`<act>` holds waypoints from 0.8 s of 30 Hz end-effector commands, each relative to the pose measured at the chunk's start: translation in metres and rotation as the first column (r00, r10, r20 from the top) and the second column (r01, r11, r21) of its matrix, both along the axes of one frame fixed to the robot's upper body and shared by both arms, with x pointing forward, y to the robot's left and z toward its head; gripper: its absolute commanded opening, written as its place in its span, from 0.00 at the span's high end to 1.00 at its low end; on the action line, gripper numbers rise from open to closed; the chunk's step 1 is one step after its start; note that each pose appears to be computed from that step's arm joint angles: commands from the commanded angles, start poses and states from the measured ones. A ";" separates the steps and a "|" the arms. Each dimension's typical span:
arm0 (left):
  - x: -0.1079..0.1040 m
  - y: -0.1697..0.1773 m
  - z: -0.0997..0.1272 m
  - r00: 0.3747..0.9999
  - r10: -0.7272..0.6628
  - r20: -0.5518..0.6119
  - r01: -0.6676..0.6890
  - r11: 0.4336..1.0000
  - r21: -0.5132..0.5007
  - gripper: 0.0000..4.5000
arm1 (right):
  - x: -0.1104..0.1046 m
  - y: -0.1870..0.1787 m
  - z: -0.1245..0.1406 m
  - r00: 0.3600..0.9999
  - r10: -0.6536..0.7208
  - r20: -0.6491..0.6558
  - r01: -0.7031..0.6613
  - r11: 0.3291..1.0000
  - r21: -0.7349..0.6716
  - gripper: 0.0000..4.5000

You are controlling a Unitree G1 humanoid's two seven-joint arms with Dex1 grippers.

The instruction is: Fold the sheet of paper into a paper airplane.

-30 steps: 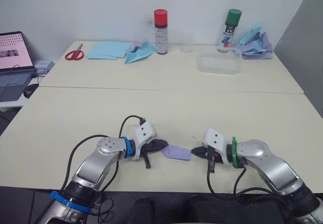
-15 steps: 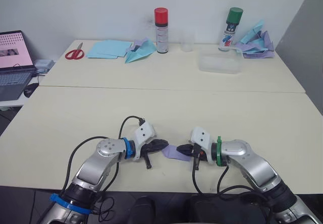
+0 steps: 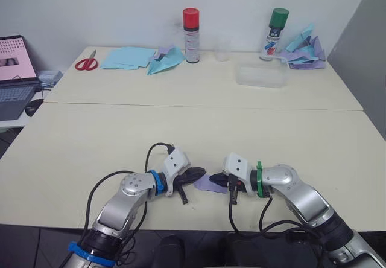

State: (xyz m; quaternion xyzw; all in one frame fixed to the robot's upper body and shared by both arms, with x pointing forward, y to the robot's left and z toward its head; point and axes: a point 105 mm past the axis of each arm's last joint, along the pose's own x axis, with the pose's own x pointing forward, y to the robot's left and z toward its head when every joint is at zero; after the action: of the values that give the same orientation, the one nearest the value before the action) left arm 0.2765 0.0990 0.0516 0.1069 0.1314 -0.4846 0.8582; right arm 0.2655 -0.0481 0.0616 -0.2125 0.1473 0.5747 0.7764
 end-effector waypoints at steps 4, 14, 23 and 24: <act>0.003 0.057 -0.021 0.977 0.210 -0.027 -0.206 0.973 0.105 1.00 | -0.005 -0.010 -0.010 0.999 -0.024 -0.037 0.023 0.999 -0.034 0.99; 0.005 0.063 0.055 0.965 0.197 0.171 -0.186 0.980 -0.078 1.00 | -0.002 -0.002 0.056 1.000 0.002 -0.023 0.005 0.952 0.307 0.95; -0.032 0.065 0.073 0.966 -0.071 0.250 0.058 0.997 0.059 0.42 | -0.040 -0.016 0.095 0.976 0.219 0.021 -0.213 0.919 0.332 0.31; -0.036 0.064 0.074 0.962 -0.091 0.256 0.077 0.995 0.062 0.34 | -0.044 -0.017 0.092 0.971 0.237 0.021 -0.232 0.921 0.313 0.31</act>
State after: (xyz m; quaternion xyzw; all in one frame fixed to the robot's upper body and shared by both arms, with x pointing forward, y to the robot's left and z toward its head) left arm 0.2477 0.1695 0.1088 0.1814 0.0632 -0.4780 0.8571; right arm 0.2340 -0.0675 0.1454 -0.0881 0.0533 0.6576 0.7463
